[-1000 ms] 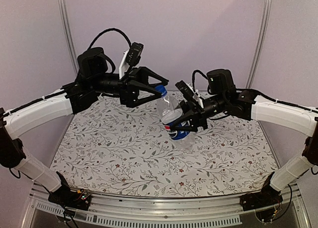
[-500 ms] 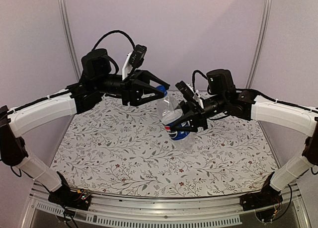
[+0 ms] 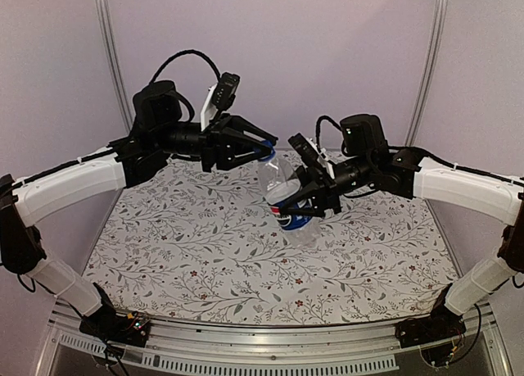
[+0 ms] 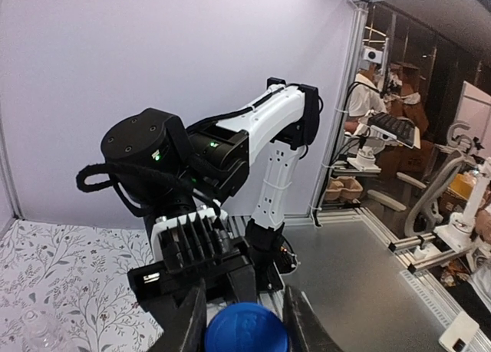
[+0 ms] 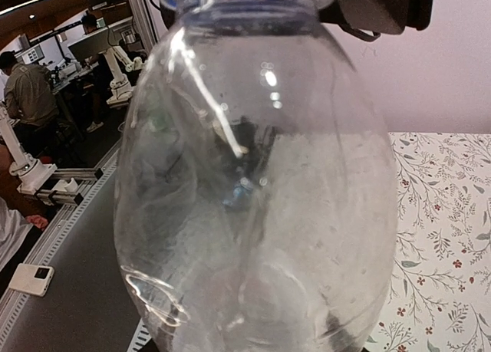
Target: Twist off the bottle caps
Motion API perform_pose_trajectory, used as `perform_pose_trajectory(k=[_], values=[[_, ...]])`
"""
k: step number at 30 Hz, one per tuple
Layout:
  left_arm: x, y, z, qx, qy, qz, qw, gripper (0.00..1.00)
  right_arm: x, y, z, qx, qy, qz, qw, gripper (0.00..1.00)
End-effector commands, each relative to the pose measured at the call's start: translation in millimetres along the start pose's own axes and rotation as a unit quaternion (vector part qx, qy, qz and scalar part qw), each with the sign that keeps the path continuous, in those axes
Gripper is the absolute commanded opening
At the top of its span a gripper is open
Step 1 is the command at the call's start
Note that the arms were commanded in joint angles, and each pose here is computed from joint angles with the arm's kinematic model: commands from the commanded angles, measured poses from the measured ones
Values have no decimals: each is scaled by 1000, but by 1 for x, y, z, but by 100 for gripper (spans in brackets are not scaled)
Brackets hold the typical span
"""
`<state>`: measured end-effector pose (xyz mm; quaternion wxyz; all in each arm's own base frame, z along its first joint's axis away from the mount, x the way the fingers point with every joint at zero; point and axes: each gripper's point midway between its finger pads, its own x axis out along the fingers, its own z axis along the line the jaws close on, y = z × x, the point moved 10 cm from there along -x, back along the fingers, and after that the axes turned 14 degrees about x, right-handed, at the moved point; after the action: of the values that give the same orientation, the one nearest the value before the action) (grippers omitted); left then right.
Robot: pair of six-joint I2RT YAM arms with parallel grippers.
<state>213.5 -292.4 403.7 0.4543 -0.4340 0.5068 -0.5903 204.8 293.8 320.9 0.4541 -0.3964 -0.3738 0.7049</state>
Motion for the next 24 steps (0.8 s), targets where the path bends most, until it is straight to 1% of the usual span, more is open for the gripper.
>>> perform_pose_trajectory(k=[1, 2, 3, 5, 7, 9, 12, 14, 15, 20, 22, 24], values=[[-8, -4, 3, -4, -58, 4, 998, 14, -2, -6, -7, 2, 62, -7, 998, 40], [-9, -4, 3, -8, -75, 6, 997, 10, -2, -6, -9, 4, 76, -8, 997, 40], [-11, -4, 4, -14, -96, 8, 995, 9, -4, -7, -9, 3, 88, -10, 996, 40], [-14, -6, 4, -28, -142, 4, 989, 8, -6, -10, -11, 4, 120, -15, 993, 40], [-16, -8, 3, -48, -204, 2, 978, 9, -8, -11, -14, 9, 149, -17, 989, 40], [-17, -9, 2, -74, -270, 3, 960, 13, -9, -12, -18, 11, 177, -17, 984, 39], [-18, -11, 5, -105, -376, 20, 920, 14, -9, -12, -23, 17, 196, -14, 980, 39], [-19, -12, 5, -120, -407, 27, 905, 15, -8, -10, -26, 21, 201, -12, 979, 39], [-20, -11, 5, -124, -414, 26, 901, 15, -8, -10, -27, 22, 203, -11, 979, 39], [-19, -10, 5, -130, -417, 27, 899, 22, -7, -9, -26, 19, 197, -9, 980, 39], [-18, -13, 4, -119, -408, 24, 905, 27, -7, -9, -25, 17, 190, -8, 982, 39], [-16, -17, 1, -95, -385, 18, 918, 34, -6, -8, -23, 14, 178, -6, 984, 39]])
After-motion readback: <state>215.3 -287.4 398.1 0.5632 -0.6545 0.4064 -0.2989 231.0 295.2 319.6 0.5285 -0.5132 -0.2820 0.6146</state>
